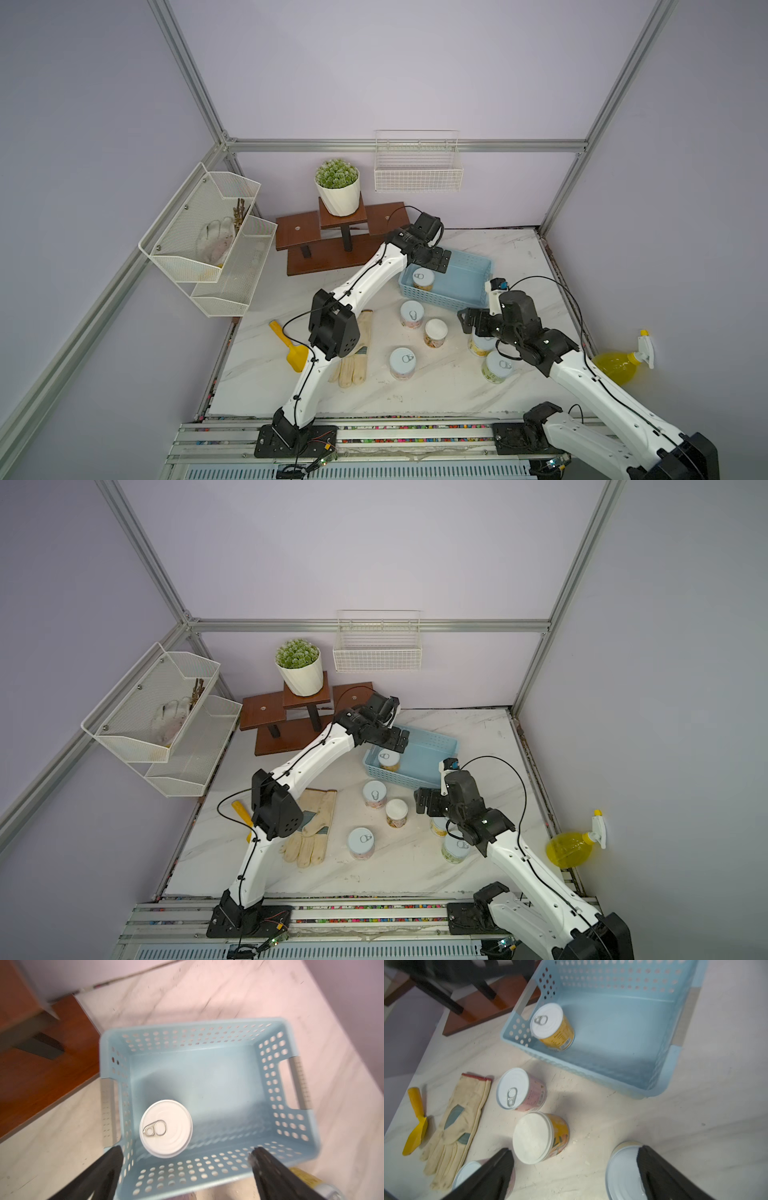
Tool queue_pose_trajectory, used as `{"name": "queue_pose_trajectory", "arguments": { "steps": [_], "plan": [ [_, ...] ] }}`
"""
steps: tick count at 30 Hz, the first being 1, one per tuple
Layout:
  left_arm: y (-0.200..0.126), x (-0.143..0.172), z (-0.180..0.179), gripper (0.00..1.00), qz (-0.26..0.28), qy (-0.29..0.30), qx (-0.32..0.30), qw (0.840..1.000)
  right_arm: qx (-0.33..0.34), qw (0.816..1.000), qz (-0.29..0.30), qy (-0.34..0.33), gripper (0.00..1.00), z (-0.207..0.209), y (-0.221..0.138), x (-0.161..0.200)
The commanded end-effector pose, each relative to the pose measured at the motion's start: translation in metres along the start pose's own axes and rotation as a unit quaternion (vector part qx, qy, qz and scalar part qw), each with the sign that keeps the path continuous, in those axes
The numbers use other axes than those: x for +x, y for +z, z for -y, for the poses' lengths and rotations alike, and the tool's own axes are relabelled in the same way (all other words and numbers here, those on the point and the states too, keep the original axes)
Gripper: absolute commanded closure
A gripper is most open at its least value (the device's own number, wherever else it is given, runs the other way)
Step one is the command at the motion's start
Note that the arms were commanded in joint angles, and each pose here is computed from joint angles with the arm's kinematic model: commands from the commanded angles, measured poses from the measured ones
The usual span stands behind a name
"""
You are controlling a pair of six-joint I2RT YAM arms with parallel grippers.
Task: Put the canned food in the basket
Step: Place the canned food in the basket, then pick up the canned food from the center of the board.
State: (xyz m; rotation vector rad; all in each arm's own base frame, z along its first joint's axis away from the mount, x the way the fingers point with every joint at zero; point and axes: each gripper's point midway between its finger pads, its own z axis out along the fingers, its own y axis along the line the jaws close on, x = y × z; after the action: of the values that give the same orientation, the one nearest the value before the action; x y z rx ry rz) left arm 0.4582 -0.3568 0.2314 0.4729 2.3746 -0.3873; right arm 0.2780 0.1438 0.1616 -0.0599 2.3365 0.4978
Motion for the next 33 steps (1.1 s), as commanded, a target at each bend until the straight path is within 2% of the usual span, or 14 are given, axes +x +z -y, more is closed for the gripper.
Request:
{"name": "queue_pose_trajectory", "arguments": {
  "steps": [1, 4, 8, 19, 24, 28, 33],
  "plan": [
    [-0.069, -0.033, 0.000, 0.00, 0.089, -0.030, 0.022, 0.995, -0.023, 0.998, -0.045, -0.034, 0.01, -0.022, 0.007, 0.012],
    [-0.089, -0.020, -0.015, 0.00, 0.100, -0.056, 0.022, 0.993, -0.034, 0.996, -0.068, -0.047, 0.01, -0.036, 0.016, 0.019],
    [-0.100, 0.010, -0.040, 0.00, 0.091, -0.080, 0.006, 0.993, -0.030, 0.991, -0.108, -0.070, 0.01, -0.051, 0.027, 0.029],
    [-0.118, 0.105, -0.100, 0.00, 0.050, -0.156, -0.062, 0.985, 0.063, 0.972, -0.201, -0.104, 0.01, -0.050, 0.061, 0.045],
    [-0.133, 0.133, -0.104, 0.00, 0.056, -0.179, -0.051, 0.981, 0.098, 0.961, -0.229, -0.117, 0.02, -0.048, 0.076, 0.052],
    [-0.139, 0.148, -0.094, 0.00, 0.054, -0.182, -0.014, 0.982, 0.115, 0.953, -0.250, -0.129, 0.04, -0.049, 0.084, 0.061],
    [-0.148, 0.170, -0.086, 0.00, 0.060, -0.182, 0.022, 0.981, 0.144, 0.947, -0.256, -0.133, 0.11, -0.043, 0.088, 0.063]
  ]
}}
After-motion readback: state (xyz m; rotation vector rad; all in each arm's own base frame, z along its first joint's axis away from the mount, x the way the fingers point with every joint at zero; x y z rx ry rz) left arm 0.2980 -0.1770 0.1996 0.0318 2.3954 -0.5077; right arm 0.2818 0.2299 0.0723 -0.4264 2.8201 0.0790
